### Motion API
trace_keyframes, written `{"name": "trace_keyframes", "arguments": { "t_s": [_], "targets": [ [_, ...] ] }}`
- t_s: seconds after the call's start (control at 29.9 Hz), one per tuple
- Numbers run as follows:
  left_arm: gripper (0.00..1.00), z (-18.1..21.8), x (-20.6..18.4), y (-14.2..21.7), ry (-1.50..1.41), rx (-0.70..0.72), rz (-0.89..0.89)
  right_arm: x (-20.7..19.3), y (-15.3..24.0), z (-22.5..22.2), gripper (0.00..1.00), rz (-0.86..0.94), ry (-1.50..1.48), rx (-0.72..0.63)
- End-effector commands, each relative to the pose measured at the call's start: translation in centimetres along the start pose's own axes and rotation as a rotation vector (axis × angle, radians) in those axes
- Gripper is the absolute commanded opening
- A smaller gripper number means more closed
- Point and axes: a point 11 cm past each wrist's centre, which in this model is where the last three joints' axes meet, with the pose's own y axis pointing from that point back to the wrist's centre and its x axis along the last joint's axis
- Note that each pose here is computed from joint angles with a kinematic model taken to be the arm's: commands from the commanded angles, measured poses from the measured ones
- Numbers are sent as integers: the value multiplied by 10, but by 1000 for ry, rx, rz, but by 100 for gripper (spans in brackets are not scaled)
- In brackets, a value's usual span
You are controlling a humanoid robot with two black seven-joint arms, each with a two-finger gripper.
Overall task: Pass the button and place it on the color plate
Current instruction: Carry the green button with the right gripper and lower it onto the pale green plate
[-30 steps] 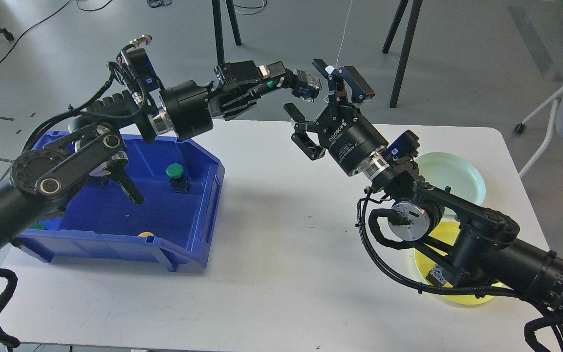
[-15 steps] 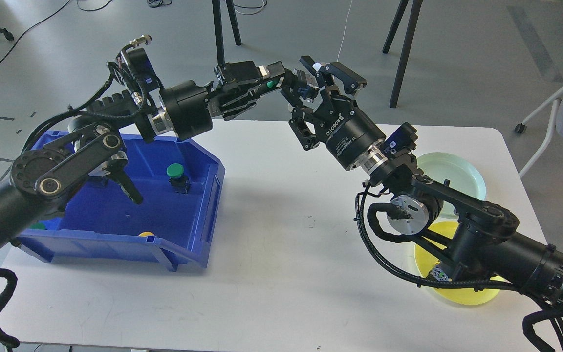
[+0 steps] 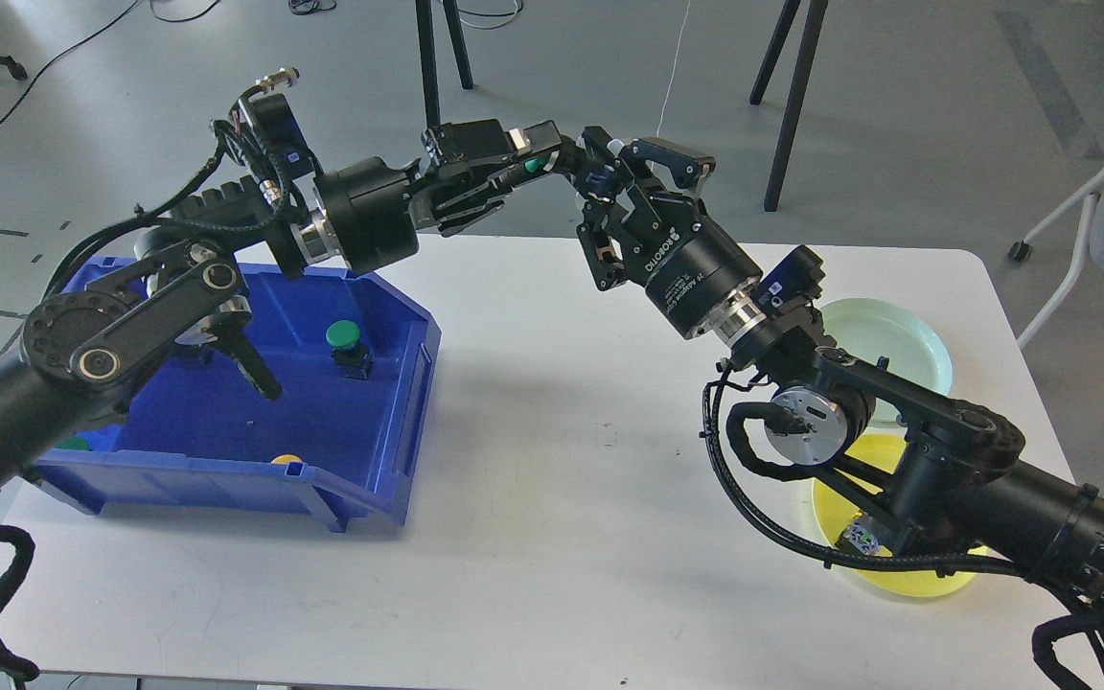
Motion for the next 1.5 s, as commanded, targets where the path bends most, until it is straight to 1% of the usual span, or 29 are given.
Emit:
{"name": "trace_keyframes", "arguments": {
  "t_s": [0.0,0.03,0.2,0.4,0.57,0.63,0.77,0.9,1.1,1.34,1.47],
  "targets": [
    [53,1,0,-1,8,-7,4,0,1,0,1,-1,2,0],
    [60,1,1,0,10,-7,7,0,1,-1,1,0,3,0],
    [70,1,0,-1,14,-12,8,4,5,-8,1,4,11,10],
    [72,2,2,-1,16,-16,14,20,19,-18,1,35,35,12],
    [72,3,2,-1,18,-20,17,43,44,-30,1,95,62,18],
    [72,3,2,-1,18,-20,17,57,57,-36,1,148,69,30],
    [73,1,3,0,18,-15,21,94,89,-55,1,297,95,76],
    [73,2,4,-1,16,-15,20,124,119,-64,1,456,125,104],
    [73,1,3,-2,17,-17,18,154,153,-72,1,620,308,42],
    [73,2,3,-2,18,-17,19,178,180,-46,1,699,629,-165],
    [74,2,3,-2,18,-17,19,207,202,-45,1,833,744,-224]
  ]
}}
